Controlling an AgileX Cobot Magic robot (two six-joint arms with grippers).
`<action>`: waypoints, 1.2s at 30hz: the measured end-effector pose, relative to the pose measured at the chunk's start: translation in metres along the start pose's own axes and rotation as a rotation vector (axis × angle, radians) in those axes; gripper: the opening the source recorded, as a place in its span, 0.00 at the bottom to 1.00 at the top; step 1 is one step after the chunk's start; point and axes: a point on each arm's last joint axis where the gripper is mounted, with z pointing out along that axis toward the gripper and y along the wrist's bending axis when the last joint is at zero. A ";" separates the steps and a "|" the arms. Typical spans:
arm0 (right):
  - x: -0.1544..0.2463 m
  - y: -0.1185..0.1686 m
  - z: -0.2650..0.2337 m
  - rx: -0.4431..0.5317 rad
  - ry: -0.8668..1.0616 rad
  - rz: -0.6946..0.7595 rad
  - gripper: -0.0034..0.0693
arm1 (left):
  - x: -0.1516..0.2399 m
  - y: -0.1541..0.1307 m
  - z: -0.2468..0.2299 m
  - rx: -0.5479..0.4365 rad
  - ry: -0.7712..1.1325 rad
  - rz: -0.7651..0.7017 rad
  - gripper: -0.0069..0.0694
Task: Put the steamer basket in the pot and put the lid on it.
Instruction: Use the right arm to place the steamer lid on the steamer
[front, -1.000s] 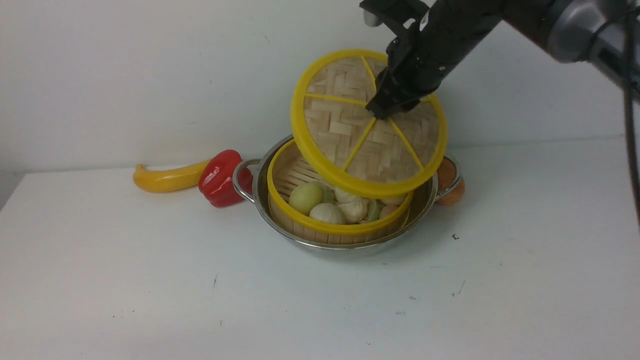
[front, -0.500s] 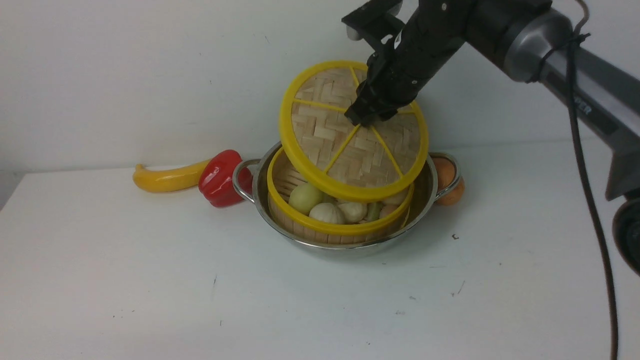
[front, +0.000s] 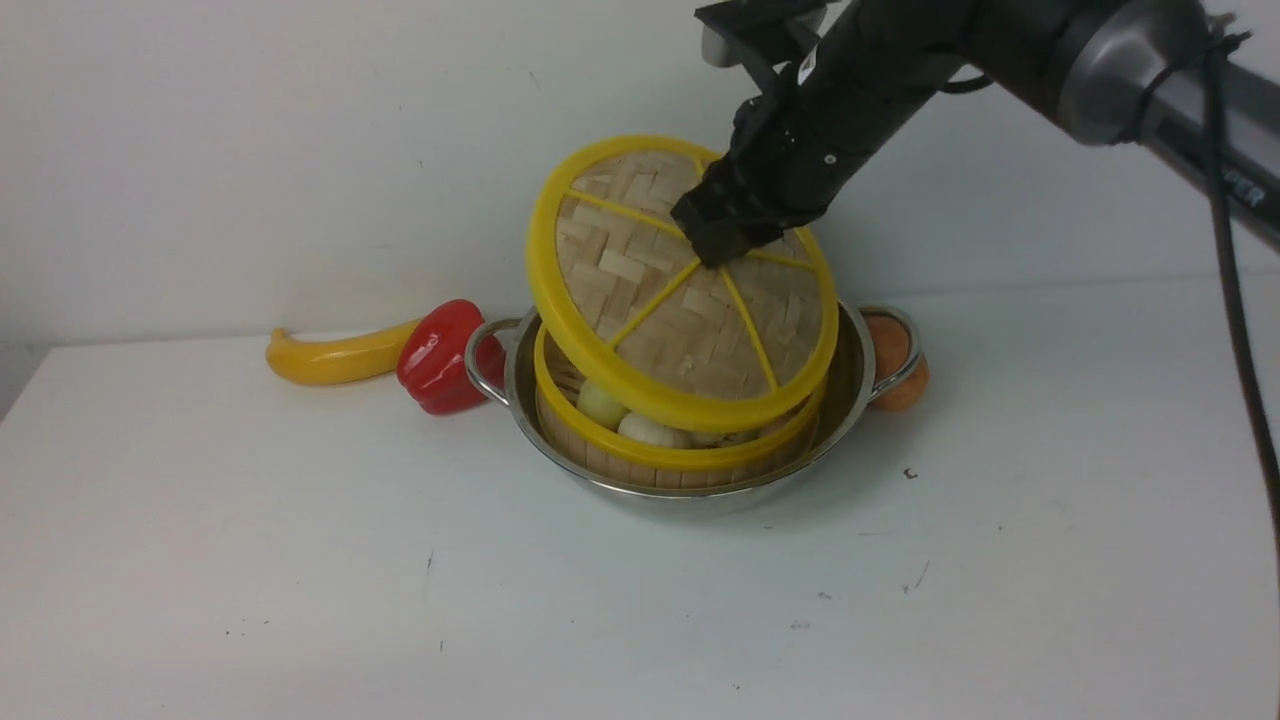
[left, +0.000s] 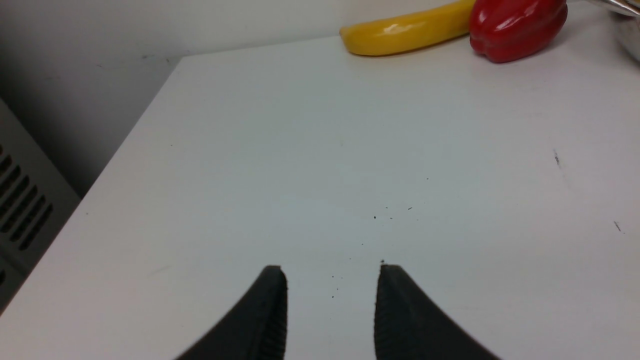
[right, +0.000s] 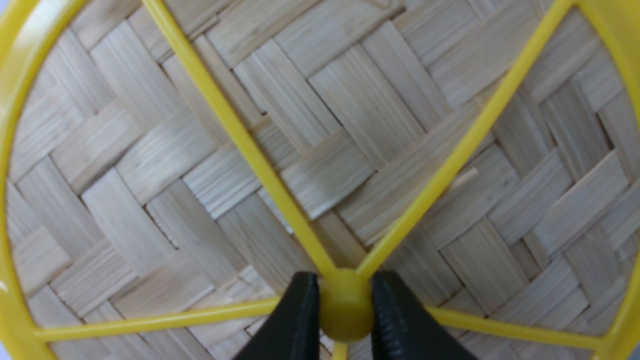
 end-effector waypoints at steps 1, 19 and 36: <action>0.000 0.000 -0.002 0.002 -0.003 -0.003 0.25 | 0.000 0.000 0.000 0.000 0.000 0.000 0.41; 0.011 -0.007 0.038 -0.001 0.074 -0.078 0.25 | 0.000 0.000 0.000 0.000 0.000 0.000 0.41; 0.009 -0.008 0.037 0.007 0.067 -0.125 0.25 | 0.000 0.000 0.000 0.000 0.000 0.000 0.41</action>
